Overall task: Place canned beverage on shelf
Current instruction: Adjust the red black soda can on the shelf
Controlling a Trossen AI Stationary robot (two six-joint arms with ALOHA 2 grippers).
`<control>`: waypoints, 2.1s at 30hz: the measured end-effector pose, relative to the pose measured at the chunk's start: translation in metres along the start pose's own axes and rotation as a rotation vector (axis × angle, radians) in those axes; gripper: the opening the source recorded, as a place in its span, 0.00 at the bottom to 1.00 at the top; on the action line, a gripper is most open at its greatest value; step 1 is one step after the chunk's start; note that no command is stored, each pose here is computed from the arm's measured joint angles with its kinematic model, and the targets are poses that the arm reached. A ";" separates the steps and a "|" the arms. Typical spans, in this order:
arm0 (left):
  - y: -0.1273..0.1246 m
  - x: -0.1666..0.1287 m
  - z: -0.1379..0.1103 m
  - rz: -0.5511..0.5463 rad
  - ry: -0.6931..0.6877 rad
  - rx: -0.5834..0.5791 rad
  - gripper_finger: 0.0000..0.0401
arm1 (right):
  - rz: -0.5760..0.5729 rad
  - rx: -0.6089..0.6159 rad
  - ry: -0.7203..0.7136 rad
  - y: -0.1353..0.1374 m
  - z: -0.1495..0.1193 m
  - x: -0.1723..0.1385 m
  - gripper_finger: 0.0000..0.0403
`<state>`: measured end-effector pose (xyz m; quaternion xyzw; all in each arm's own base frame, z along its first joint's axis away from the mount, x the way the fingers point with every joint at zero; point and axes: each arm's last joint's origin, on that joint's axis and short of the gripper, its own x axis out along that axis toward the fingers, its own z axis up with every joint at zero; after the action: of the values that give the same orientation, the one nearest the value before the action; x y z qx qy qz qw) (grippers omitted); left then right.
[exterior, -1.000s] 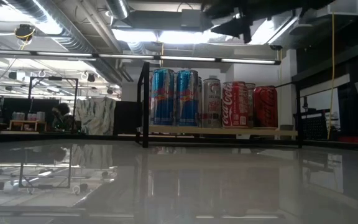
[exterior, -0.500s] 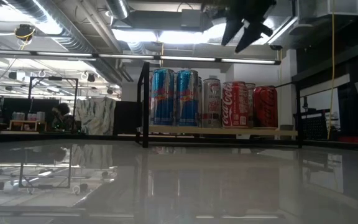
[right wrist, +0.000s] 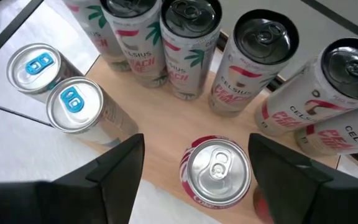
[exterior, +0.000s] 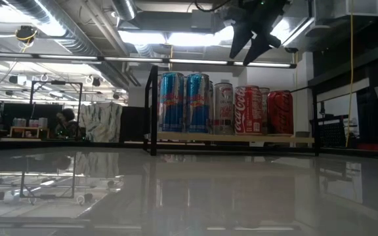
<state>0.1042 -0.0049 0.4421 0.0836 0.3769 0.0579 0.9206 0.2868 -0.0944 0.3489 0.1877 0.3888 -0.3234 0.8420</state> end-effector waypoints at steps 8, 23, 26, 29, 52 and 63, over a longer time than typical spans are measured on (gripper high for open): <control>0.000 0.000 0.000 0.000 0.000 0.000 0.85 | 0.002 0.002 -0.005 0.000 0.001 0.000 0.69; 0.000 0.000 0.000 0.000 0.000 0.000 0.85 | 0.023 0.003 0.007 0.001 0.000 0.000 0.90; 0.000 0.000 0.000 0.000 0.000 0.000 0.85 | 0.006 0.003 -0.001 0.000 0.000 0.000 0.97; 0.000 0.000 0.000 0.000 0.000 0.000 0.85 | 0.002 0.001 -0.004 0.000 0.000 0.000 0.98; 0.000 0.000 0.000 0.000 0.000 0.000 0.85 | -0.064 0.014 0.074 -0.005 -0.036 0.043 0.92; 0.000 0.000 0.000 0.000 0.000 0.000 0.85 | -0.105 -0.001 0.113 -0.008 -0.049 0.055 0.92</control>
<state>0.1041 -0.0049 0.4421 0.0838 0.3771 0.0576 0.9206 0.2820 -0.0944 0.2755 0.1846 0.4451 -0.3558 0.8008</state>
